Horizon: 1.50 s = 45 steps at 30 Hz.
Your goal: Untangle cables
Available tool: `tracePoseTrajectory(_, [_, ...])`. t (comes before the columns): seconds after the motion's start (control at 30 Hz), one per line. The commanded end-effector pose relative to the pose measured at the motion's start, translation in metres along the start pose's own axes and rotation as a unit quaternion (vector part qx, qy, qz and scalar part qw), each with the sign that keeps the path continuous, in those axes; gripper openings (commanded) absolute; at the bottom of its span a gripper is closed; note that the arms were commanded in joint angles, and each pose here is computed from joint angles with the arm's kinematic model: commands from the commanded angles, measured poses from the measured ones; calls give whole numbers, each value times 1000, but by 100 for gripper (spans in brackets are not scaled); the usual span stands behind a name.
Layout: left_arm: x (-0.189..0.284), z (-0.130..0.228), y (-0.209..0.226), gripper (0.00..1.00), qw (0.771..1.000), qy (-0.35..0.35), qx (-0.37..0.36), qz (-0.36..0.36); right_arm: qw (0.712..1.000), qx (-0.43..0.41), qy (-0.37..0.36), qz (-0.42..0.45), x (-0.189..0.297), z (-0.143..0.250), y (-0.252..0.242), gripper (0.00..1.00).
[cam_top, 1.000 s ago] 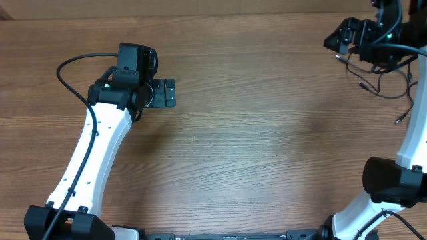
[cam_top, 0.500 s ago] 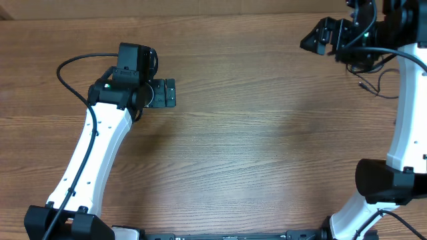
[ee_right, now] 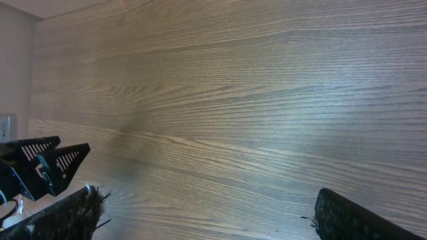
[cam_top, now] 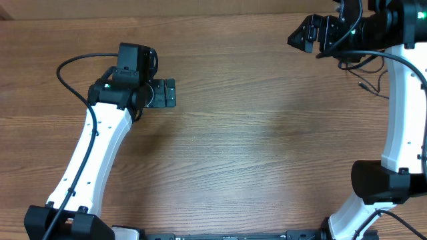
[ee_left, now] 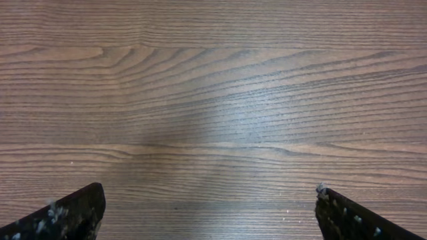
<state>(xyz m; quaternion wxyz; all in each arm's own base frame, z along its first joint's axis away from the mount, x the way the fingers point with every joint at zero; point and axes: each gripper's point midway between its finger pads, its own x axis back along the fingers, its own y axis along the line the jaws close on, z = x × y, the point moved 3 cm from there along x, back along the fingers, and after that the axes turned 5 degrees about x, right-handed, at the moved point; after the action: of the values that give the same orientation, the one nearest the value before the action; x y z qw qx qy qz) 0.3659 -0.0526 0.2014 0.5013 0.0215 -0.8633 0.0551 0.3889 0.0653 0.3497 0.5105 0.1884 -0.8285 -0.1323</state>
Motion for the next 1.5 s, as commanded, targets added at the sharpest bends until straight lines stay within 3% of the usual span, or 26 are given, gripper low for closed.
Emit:
tracePoseTrajectory(0.0, [6, -6, 2, 100, 1000, -14, -8, -4, 1000, 5, -14, -3, 8, -2, 5, 100])
tracePoseTrajectory(0.87, [21, -7, 3, 100, 999, -35, -7, 0, 1000, 5, -14, -3, 8, -2, 5, 100])
tracePoseTrajectory(1.13, [31, 4, 7, 100, 989, -146, 1, 30, 1000, 5, -14, -3, 8, -2, 5, 100])
tracePoseTrajectory(1.47, [39, 34, 11, 100, 955, -285, 14, 81, 1000, 5, -14, -3, 8, -2, 5, 100])
